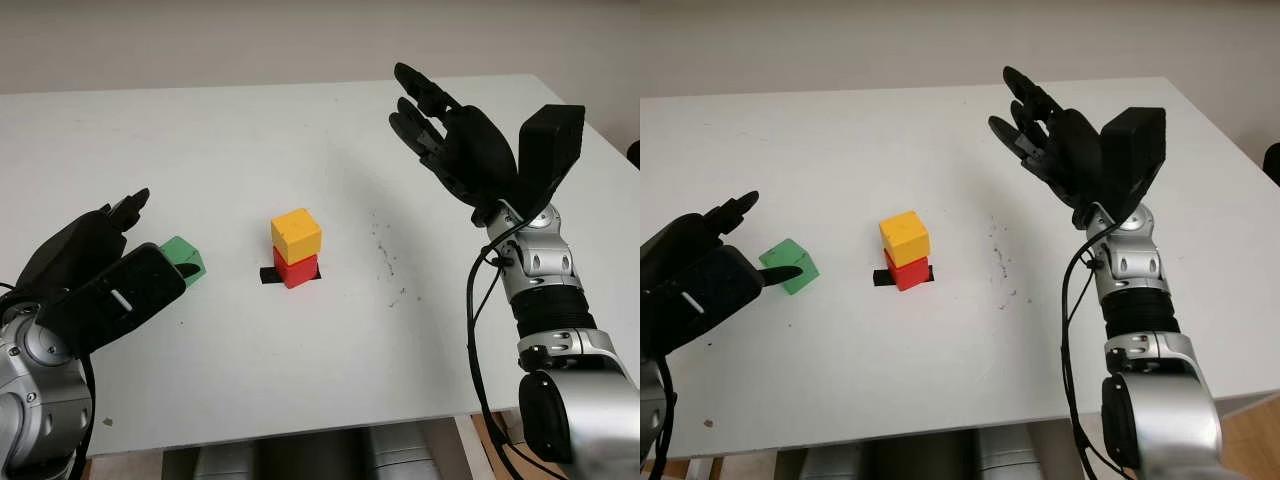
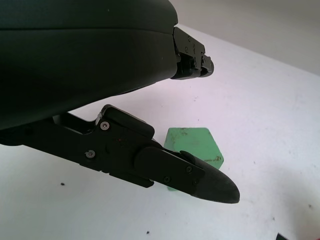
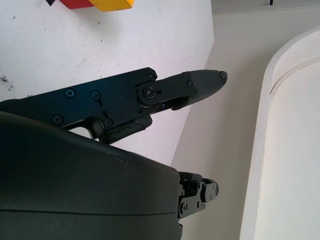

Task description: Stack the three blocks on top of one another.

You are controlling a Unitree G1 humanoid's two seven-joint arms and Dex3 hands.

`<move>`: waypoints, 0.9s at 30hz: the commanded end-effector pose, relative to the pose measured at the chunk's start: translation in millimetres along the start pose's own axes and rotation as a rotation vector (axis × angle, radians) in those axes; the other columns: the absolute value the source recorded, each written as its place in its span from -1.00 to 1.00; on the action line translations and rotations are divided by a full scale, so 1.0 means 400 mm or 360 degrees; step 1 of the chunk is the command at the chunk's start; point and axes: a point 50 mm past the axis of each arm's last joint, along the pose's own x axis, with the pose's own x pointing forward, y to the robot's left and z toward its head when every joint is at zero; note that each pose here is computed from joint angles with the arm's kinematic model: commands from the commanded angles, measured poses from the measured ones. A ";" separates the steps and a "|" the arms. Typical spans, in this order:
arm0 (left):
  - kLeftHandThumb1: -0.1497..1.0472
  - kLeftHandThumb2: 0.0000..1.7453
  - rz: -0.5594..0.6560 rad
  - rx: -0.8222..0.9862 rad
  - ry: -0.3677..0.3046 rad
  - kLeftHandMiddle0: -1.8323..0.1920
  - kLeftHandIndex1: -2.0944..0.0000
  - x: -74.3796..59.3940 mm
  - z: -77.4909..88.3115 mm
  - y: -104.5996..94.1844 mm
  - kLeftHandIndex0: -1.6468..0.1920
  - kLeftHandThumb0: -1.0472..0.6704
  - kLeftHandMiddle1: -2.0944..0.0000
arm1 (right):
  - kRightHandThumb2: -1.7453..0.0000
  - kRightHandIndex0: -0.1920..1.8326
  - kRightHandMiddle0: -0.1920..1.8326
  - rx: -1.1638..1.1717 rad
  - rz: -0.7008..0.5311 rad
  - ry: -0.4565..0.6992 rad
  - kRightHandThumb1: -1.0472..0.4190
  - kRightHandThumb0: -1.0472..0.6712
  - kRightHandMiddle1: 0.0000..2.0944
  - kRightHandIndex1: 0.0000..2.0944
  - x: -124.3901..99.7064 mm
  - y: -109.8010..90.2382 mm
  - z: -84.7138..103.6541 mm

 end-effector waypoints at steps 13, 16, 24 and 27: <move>0.91 -0.94 0.0181 0.0343 0.0093 0.82 0.93 0.017 0.003 -0.053 0.60 -0.74 0.94 | 0.89 -0.87 -0.64 0.0041 -0.0002 -0.0008 -1.00 -0.48 -0.86 -0.96 0.005 0.000 0.008; 0.90 -0.94 0.0211 0.0375 0.0110 0.81 0.92 0.027 0.006 -0.067 0.58 -0.73 0.94 | 0.90 -0.88 -0.64 0.0041 -0.0006 -0.0006 -1.00 -0.48 -0.86 -0.96 0.004 0.000 0.006; 0.96 -0.93 0.0184 0.0470 0.0138 0.79 0.91 0.043 0.015 -0.089 0.52 -0.74 0.94 | 0.89 -0.90 -0.64 0.0037 -0.0004 -0.0014 -1.00 -0.47 -0.86 -0.96 0.002 0.003 0.003; 0.96 -0.93 0.0149 0.0441 0.0131 0.79 0.90 0.046 0.013 -0.093 0.49 -0.74 0.95 | 0.89 -0.91 -0.62 0.0043 0.0005 -0.0009 -1.00 -0.47 -0.86 -0.96 0.003 0.005 0.004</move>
